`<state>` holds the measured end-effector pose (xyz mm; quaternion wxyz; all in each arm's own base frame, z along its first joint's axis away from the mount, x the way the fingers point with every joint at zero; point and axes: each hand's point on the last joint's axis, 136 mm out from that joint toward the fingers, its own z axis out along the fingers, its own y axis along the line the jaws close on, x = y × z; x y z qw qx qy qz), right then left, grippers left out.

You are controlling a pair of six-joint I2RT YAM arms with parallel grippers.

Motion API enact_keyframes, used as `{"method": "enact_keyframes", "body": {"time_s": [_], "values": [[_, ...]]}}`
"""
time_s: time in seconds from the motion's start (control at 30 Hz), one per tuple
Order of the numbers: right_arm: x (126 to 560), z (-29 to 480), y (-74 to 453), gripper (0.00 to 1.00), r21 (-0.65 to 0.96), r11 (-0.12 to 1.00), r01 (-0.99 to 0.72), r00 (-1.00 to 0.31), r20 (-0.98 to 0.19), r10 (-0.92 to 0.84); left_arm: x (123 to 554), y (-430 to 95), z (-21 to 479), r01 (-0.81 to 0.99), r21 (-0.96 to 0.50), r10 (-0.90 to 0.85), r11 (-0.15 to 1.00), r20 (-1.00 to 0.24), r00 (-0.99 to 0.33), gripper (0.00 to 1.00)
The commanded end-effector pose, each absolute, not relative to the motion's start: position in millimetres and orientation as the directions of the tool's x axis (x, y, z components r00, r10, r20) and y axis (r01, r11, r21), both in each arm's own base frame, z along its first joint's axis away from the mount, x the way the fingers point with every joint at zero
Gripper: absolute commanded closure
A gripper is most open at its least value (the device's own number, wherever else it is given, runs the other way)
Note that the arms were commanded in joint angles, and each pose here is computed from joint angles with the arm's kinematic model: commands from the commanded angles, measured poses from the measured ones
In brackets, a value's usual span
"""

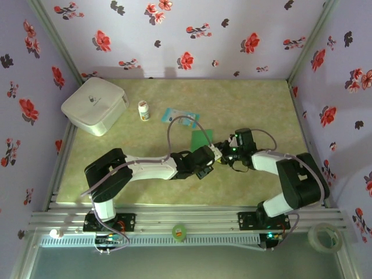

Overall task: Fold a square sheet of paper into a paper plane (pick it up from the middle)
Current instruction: Fold the triangle a second time at the center of the table.

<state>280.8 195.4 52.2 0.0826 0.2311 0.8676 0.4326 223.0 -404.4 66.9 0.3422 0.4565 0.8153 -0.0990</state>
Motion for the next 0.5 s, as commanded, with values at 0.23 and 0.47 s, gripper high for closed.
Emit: {"method": "enact_keyframes", "body": {"time_s": [0.23, 0.47], "values": [[269.1, 58.8, 143.4, 0.59, 0.661, 0.681, 0.314, -0.844, -0.134, 0.519, 218.1, -413.4, 97.3, 0.765, -0.35, 0.451, 0.541, -0.646, -0.615, 1.0], [252.3, 67.7, 161.8, 0.78, 0.737, 0.631, 0.242, -0.887, -0.096, 0.452, 224.1, -411.7, 95.9, 0.701, -0.483, 0.388, 0.525, -0.598, -0.702, 1.0]]}}
